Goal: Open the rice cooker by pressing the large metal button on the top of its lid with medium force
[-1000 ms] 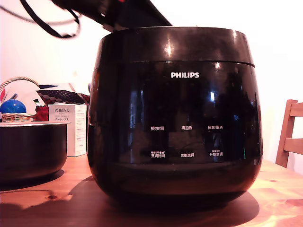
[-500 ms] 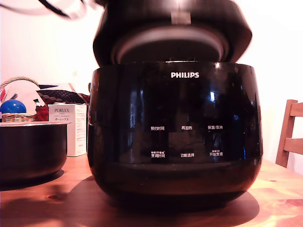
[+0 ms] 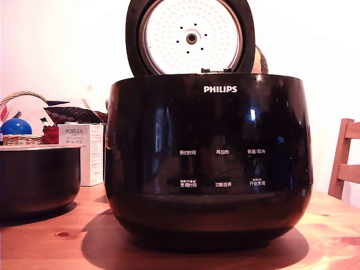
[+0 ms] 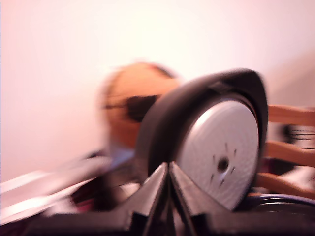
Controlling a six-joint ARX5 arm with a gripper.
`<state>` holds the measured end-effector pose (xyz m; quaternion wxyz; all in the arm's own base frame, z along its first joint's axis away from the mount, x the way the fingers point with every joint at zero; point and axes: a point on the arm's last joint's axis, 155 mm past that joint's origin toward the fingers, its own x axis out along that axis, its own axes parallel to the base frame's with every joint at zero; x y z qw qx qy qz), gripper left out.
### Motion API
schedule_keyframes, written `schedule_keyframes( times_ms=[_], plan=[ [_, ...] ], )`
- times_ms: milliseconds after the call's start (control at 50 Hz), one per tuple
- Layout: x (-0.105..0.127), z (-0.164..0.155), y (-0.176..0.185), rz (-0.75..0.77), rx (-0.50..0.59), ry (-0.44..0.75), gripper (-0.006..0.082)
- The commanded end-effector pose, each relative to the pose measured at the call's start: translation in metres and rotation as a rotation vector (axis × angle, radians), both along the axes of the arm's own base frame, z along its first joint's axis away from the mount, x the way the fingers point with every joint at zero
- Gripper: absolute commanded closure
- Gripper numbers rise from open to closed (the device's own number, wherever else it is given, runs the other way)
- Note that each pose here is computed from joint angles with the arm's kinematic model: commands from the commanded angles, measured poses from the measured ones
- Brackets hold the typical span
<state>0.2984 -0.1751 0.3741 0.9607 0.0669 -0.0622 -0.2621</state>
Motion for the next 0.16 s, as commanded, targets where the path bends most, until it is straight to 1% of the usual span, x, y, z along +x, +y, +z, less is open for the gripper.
schedule_keyframes(
  times_ms=[0, 140],
  plan=[
    [0.0021, -0.0078, 0.0063, 0.022, 0.010, 0.010, 0.0791],
    [0.0015, -0.0020, 0.0141, 0.041, 0.001, -0.006, 0.0791]
  ],
)
